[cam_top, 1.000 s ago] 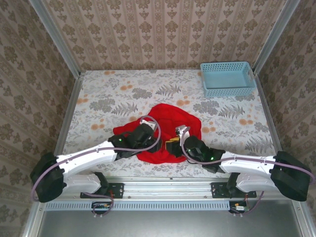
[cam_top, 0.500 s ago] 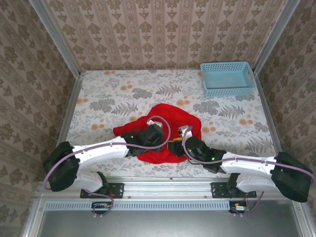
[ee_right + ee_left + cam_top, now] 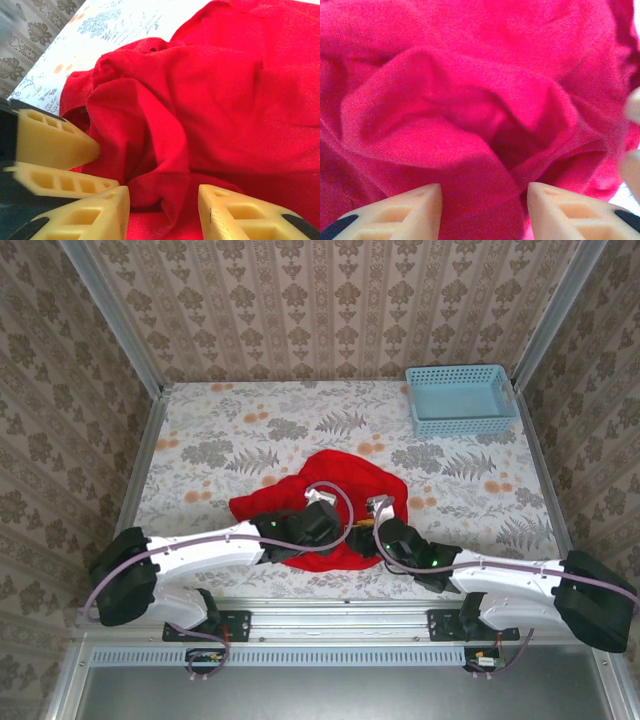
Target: Fold the inside-out t-shirt
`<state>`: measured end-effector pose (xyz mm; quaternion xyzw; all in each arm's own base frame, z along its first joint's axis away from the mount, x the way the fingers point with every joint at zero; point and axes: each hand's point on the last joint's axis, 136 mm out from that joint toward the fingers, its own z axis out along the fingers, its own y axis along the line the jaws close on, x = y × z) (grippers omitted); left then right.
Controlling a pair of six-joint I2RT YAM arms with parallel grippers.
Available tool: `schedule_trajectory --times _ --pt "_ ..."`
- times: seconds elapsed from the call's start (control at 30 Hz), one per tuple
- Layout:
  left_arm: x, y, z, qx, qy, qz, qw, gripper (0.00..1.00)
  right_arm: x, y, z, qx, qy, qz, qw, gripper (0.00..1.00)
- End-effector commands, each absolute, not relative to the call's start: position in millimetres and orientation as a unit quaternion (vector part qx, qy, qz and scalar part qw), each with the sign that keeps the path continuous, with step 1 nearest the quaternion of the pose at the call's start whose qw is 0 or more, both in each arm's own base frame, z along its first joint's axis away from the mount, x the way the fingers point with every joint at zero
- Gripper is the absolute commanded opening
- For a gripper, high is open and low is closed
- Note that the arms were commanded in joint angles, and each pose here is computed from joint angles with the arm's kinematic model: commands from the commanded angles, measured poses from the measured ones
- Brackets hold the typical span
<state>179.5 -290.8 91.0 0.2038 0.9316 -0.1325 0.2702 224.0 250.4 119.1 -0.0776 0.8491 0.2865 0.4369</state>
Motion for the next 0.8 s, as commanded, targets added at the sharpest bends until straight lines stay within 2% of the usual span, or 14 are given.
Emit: schedule_trajectory --times 0.0,0.07,0.23,0.4,0.57,0.77 --pt "183.0 -286.0 91.4 0.191 0.937 -0.106 0.272 0.47 226.7 235.5 121.7 -0.055 0.848 0.272 0.452 0.43" --pt "183.1 -287.0 89.0 0.193 0.938 -0.104 0.269 0.43 226.2 231.8 122.3 -0.053 0.848 0.269 0.454 0.44" --pt "185.4 -280.6 91.2 0.186 0.937 -0.103 0.278 0.22 225.6 228.9 123.6 -0.051 0.846 0.27 0.457 0.46" --pt "179.6 -280.6 106.3 0.18 0.916 -0.194 0.303 0.07 219.5 251.3 129.5 -0.085 0.836 0.313 0.442 0.45" --pt "175.5 -264.9 115.0 0.149 0.881 -0.313 0.322 0.06 206.1 298.2 157.2 -0.14 0.806 0.403 0.41 0.42" --pt "168.9 -255.0 114.8 0.151 0.859 -0.363 0.328 0.05 202.5 336.2 148.8 -0.194 0.803 0.416 0.38 0.37"
